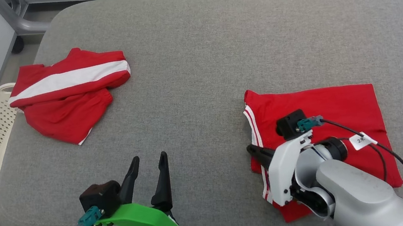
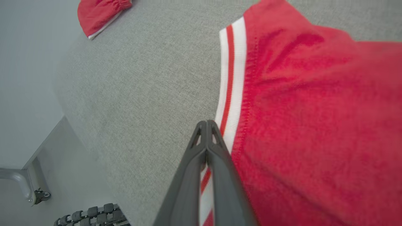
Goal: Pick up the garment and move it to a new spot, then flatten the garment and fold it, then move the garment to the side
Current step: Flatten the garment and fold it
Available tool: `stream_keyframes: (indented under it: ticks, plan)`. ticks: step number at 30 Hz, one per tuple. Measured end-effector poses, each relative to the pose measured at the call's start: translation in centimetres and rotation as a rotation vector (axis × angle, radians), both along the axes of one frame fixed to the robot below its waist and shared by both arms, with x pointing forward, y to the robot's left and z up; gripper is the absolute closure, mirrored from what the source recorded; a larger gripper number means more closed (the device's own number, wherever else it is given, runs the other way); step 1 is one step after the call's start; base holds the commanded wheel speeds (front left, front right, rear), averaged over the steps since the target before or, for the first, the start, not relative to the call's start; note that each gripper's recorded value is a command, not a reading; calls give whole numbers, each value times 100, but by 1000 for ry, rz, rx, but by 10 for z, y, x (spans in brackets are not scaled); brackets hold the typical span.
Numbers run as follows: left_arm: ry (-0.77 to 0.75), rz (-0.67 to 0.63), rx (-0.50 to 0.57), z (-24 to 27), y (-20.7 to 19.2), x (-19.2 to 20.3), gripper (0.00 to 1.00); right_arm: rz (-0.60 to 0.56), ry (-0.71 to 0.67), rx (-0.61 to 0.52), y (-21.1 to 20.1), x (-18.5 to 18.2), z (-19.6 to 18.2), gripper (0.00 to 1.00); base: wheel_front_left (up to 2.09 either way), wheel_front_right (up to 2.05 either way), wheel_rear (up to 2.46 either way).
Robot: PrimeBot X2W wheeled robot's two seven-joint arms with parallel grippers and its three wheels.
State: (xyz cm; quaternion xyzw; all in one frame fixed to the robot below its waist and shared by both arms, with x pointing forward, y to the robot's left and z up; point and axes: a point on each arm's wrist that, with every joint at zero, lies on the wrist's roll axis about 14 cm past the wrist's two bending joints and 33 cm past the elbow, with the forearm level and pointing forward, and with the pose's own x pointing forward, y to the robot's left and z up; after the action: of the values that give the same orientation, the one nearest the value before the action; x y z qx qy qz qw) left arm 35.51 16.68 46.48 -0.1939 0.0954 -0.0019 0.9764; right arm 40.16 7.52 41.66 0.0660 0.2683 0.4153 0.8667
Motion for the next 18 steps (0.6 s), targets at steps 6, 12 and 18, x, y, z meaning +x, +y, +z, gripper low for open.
stream_keyframes:
  ticks: [6,12,18]
  plan:
    - [-5,-8,-2,1,-3,2,0,14,-45,63,14,5,21,100,0,0,0]
    - [-15,-26,1,4,-8,4,0,-72,-125,115,-8,34,48,100,0,0,0]
    - [-20,-63,0,6,-19,3,0,-200,-195,87,-65,63,63,91,0,0,0]
